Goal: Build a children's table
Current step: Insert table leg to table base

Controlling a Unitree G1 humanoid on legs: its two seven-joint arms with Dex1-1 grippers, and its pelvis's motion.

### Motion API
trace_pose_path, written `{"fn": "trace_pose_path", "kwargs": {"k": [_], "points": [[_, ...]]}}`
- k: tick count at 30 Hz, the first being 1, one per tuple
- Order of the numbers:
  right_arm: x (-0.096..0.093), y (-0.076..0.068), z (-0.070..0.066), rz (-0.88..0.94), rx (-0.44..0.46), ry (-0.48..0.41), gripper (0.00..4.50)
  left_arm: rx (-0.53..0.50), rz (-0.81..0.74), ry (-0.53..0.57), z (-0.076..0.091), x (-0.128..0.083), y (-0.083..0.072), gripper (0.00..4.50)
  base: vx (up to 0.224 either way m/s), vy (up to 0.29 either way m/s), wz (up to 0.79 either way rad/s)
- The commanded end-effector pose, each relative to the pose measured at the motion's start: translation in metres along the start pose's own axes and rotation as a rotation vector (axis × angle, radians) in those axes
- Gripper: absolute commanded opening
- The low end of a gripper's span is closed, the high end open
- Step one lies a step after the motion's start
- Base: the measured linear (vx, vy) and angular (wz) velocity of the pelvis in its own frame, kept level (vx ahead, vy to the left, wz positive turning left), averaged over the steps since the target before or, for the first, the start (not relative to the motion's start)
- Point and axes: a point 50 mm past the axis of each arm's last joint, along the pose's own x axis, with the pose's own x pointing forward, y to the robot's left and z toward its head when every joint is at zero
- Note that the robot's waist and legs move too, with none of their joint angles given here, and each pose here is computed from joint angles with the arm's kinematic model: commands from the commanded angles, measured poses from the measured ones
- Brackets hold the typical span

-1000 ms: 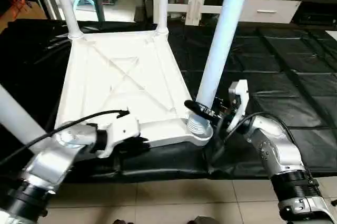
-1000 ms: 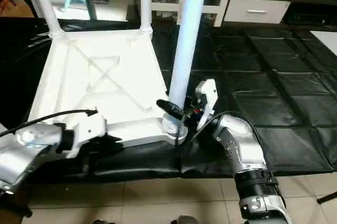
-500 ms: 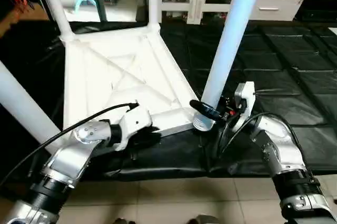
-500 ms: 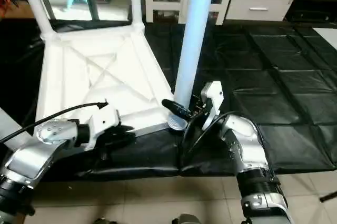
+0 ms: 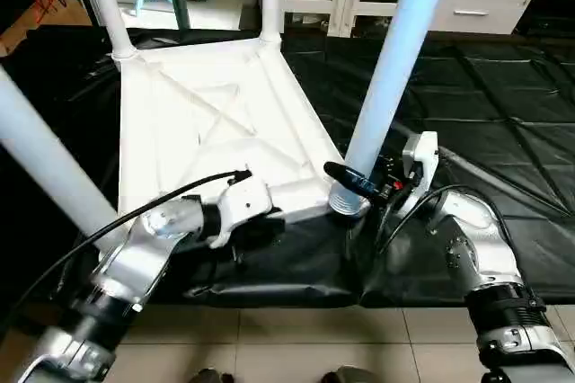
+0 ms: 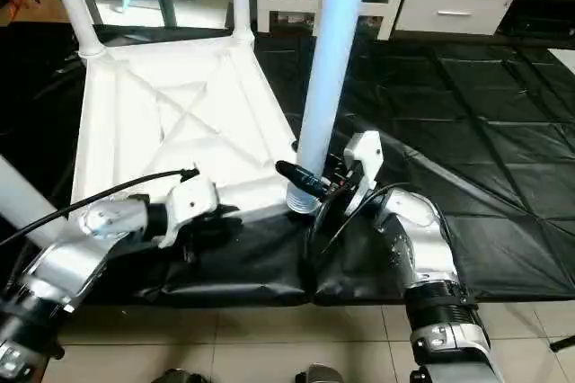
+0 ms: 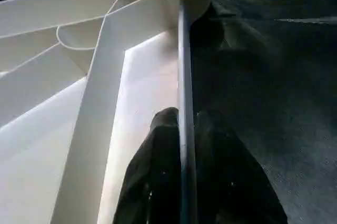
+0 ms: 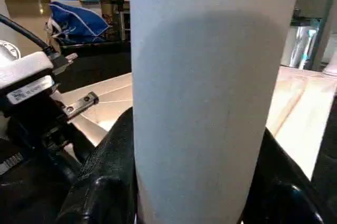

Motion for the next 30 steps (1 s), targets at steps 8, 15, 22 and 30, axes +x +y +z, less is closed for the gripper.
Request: {"fn": "trace_pose_path", "kwargs": {"k": [8,15,22,30], "points": [[-0.001,-0.009,0.012,-0.023,-0.037,-0.036,1.86,0.023,-0.031,-0.036,0.013,0.009,0.007,1.04,0.000,0.000,0.00],[-0.005,-0.013,0.018,-0.042,-0.053,-0.048,1.86,0.071,-0.025,-0.008,0.010,0.011,0.010,1.38,0.000,0.000,0.00],[-0.009,-0.016,0.020,-0.056,-0.064,-0.049,1.86,0.073,-0.088,0.055,0.001,0.016,0.001,1.38,0.000,0.000,0.00],[-0.009,-0.018,0.022,-0.065,-0.068,-0.051,1.86,0.028,-0.084,0.094,-0.008,0.014,0.002,0.99,0.000,0.000,0.00]]}}
